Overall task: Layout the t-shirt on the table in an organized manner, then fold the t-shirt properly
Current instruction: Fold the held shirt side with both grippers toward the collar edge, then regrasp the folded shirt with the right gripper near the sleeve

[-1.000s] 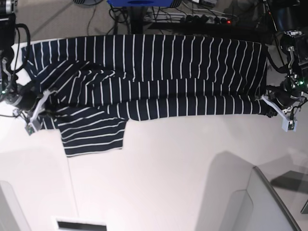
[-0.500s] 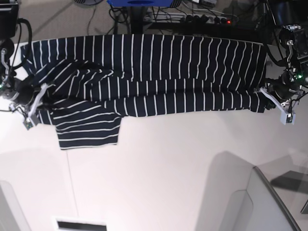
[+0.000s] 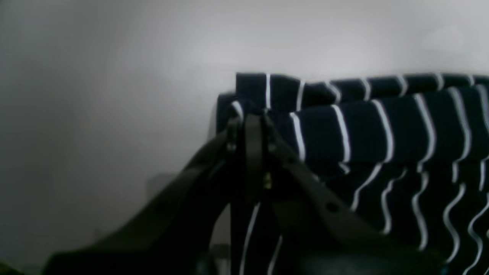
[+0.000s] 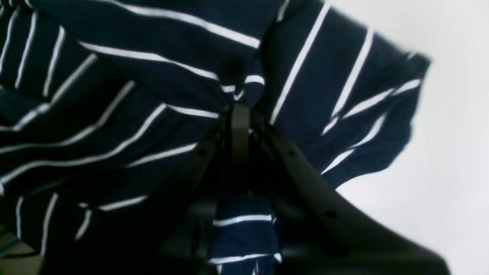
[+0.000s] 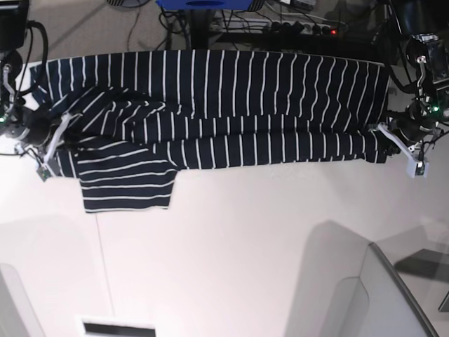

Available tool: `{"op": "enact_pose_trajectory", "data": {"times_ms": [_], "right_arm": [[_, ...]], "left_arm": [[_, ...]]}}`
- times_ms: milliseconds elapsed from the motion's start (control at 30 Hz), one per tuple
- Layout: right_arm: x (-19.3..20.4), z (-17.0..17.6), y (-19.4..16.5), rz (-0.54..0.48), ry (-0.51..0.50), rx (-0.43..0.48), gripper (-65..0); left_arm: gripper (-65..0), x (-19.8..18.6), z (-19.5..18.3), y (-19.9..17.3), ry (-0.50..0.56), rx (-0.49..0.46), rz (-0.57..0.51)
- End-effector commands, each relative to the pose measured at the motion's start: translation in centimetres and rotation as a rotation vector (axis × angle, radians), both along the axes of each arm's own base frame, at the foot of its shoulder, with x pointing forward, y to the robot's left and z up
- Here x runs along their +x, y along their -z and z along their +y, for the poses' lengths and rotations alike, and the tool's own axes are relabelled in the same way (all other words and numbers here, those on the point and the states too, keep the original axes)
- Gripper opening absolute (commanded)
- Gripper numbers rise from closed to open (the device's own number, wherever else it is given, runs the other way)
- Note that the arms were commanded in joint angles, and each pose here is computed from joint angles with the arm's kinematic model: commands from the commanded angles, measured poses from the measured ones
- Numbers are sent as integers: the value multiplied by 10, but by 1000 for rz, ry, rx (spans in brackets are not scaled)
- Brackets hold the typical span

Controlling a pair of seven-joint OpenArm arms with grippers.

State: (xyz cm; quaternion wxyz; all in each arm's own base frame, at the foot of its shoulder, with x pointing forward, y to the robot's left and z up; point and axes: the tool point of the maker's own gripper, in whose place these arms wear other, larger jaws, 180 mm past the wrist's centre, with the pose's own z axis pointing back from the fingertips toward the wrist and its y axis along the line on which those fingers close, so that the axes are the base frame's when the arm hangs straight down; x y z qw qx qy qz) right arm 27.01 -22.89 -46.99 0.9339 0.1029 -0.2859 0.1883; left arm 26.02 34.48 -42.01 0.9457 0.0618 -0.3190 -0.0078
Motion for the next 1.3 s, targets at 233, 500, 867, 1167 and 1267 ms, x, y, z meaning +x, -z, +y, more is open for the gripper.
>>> {"op": "enact_pose_trajectory", "data": {"times_ms": [233, 500, 867, 1167, 1267], "right_arm": [[15, -13, -14, -49, 8, -13, -650], [7, -15, -3, -10, 22, -10, -650], [9, -36, -14, -18, 100, -21, -246], [47, -48, -85, -187, 188, -60, -66], [80, -41, -84, -166, 192, -13, -66]], "left_arm": [[-650, -2, 15, 1, -19, 15, 3], [-650, -5, 15, 11, -34, -3, 2], [-650, -4, -12, 23, 28, -28, 28], [-650, -3, -13, 23, 26, -31, 25], [-650, -2, -12, 22, 27, -29, 22]]}}
